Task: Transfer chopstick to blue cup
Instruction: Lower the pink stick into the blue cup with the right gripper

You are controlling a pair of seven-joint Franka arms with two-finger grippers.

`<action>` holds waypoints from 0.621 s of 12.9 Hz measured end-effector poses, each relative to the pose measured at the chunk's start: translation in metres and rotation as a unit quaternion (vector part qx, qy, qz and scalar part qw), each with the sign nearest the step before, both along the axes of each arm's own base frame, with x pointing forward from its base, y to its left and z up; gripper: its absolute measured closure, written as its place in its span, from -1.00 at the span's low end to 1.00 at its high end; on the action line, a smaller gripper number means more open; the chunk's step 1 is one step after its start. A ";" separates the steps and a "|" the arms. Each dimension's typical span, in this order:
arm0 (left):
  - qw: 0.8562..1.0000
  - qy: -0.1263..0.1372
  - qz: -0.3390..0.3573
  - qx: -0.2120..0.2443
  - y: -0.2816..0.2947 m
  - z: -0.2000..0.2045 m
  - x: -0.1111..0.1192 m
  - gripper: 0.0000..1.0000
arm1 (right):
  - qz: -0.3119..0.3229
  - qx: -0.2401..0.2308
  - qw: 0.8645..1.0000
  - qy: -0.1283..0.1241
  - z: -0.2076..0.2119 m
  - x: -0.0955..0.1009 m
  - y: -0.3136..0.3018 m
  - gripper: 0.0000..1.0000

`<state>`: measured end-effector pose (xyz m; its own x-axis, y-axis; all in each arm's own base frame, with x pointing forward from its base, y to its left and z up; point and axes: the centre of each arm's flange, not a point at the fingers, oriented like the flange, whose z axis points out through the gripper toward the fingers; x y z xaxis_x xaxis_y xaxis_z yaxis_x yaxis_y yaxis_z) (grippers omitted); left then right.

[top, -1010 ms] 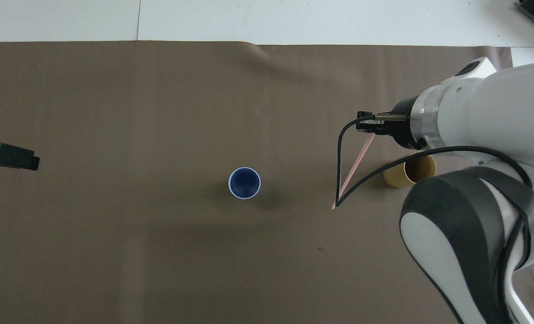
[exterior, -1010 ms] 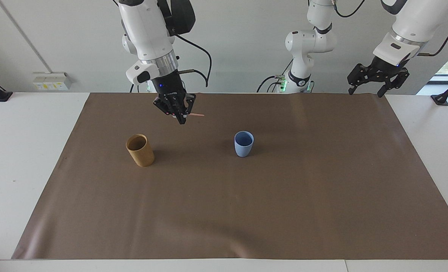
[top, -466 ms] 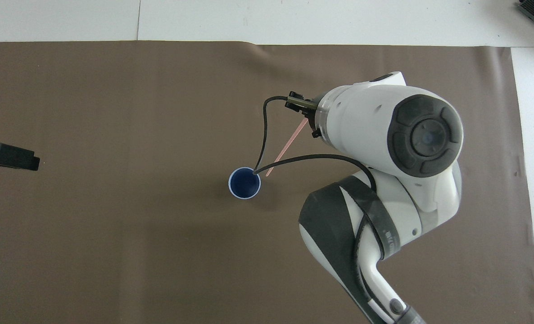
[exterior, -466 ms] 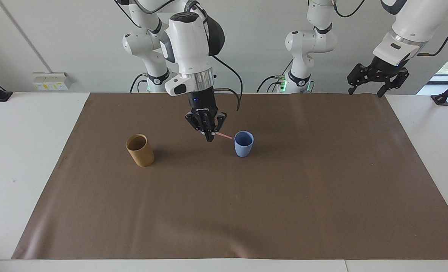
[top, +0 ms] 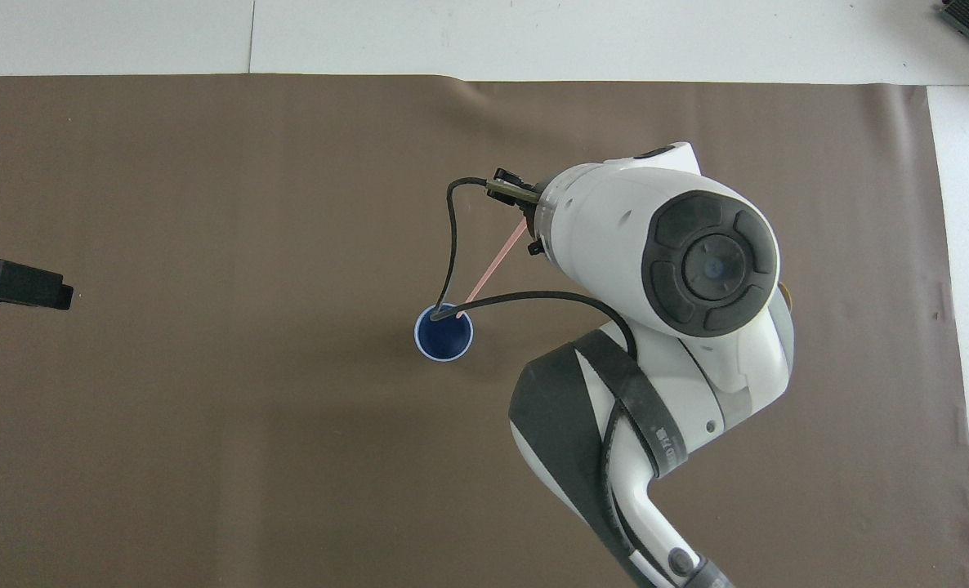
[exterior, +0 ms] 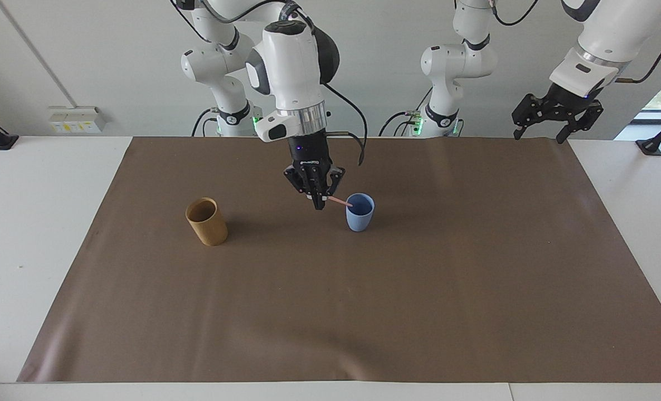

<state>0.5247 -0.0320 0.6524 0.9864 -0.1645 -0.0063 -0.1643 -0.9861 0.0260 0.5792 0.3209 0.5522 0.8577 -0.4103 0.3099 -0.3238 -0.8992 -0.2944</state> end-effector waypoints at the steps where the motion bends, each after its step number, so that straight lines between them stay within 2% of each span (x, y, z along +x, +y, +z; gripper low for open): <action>1: 1.000 0.000 0.000 0.000 0.000 0.000 0.000 -1.00 | 0.003 0.002 1.000 0.000 -0.001 -0.004 0.009 0.86; 4: 1.000 0.000 0.000 0.000 0.000 0.000 0.000 -1.00 | 0.008 -0.004 1.000 0.002 -0.008 -0.007 0.017 0.86; 6: 1.000 0.000 -0.001 0.000 -0.001 0.000 0.000 -1.00 | 0.018 -0.029 0.999 -0.016 -0.018 -0.004 0.018 0.86; 8: 1.000 0.000 -0.001 0.000 -0.001 0.000 0.000 -1.00 | 0.027 -0.035 0.999 -0.022 -0.033 -0.002 0.026 0.86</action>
<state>0.5246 -0.0334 0.6523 0.9859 -0.1672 -0.0065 -0.1670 -0.9856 0.0258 0.5775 0.3472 0.5192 0.8629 -0.3405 0.3736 -0.2632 -0.9336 -0.2431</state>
